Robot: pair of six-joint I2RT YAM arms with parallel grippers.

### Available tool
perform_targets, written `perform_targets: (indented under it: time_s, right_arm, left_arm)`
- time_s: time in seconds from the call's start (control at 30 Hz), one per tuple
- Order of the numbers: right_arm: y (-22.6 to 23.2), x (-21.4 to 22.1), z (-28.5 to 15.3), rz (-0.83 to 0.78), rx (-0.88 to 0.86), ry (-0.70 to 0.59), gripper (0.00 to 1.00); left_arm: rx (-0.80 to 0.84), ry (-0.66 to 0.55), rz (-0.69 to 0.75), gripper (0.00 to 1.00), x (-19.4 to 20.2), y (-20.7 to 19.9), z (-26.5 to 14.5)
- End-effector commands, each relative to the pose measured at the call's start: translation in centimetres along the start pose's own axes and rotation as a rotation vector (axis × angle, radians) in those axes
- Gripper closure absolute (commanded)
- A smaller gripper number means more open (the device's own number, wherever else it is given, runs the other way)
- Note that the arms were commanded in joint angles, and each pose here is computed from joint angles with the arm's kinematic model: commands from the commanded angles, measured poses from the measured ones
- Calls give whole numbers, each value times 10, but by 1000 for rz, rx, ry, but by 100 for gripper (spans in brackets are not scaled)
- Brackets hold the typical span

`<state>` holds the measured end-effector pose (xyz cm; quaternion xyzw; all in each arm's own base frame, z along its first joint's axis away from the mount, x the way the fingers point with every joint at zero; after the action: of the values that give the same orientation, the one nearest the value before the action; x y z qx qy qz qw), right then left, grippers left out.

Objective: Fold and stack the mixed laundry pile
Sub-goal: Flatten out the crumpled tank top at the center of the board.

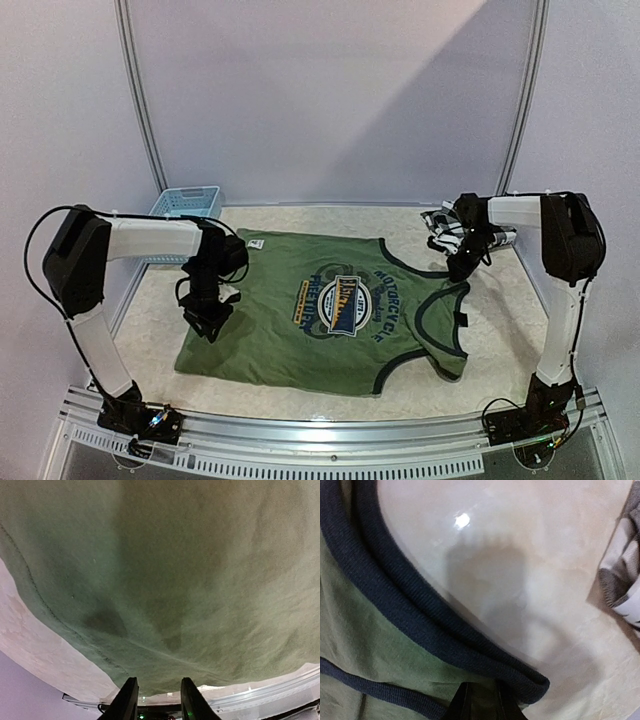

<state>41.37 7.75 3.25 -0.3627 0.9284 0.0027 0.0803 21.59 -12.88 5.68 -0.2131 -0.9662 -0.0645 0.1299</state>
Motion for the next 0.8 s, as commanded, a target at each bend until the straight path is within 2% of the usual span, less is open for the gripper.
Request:
perform_targets:
  time_s: [0.0, 0.2, 0.33, 0.5, 0.6, 0.67, 0.77]
  right_arm:
    - [-41, -4, 18, 35, 119, 29, 83]
    - [-68, -15, 19, 37, 220, 22, 82]
    - [-73, -19, 15, 33, 239, 6, 79]
    - [-56, -28, -16, 60, 159, -86, 68]
    - [-39, -36, -58, 86, 87, -187, 61]
    - [-29, -39, -96, 103, 75, -267, 59]
    - [-13, -34, -122, 116, 36, -320, 59]
  left_arm:
    - [-56, 69, 15, 71, 5, -4, 13]
    - [-123, 152, 61, 74, 8, -11, 32]
    - [-129, 154, 74, 75, 8, -15, 34]
    - [-124, 129, 73, 75, 13, -15, 21]
    - [-134, 11, 68, 73, 8, -18, -15]
    - [-121, -123, 59, 71, -1, -20, -47]
    - [-155, -388, 2, 63, -21, -12, -98]
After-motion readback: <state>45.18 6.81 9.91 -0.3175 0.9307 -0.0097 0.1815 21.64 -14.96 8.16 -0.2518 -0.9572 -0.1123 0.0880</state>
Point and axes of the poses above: each gripper's point midway between its finger pads, its own z axis out along the fingers, its own y axis along the line the jaws close on, x = y × z, the point moved 2 cm from there along -z, back along the fingers
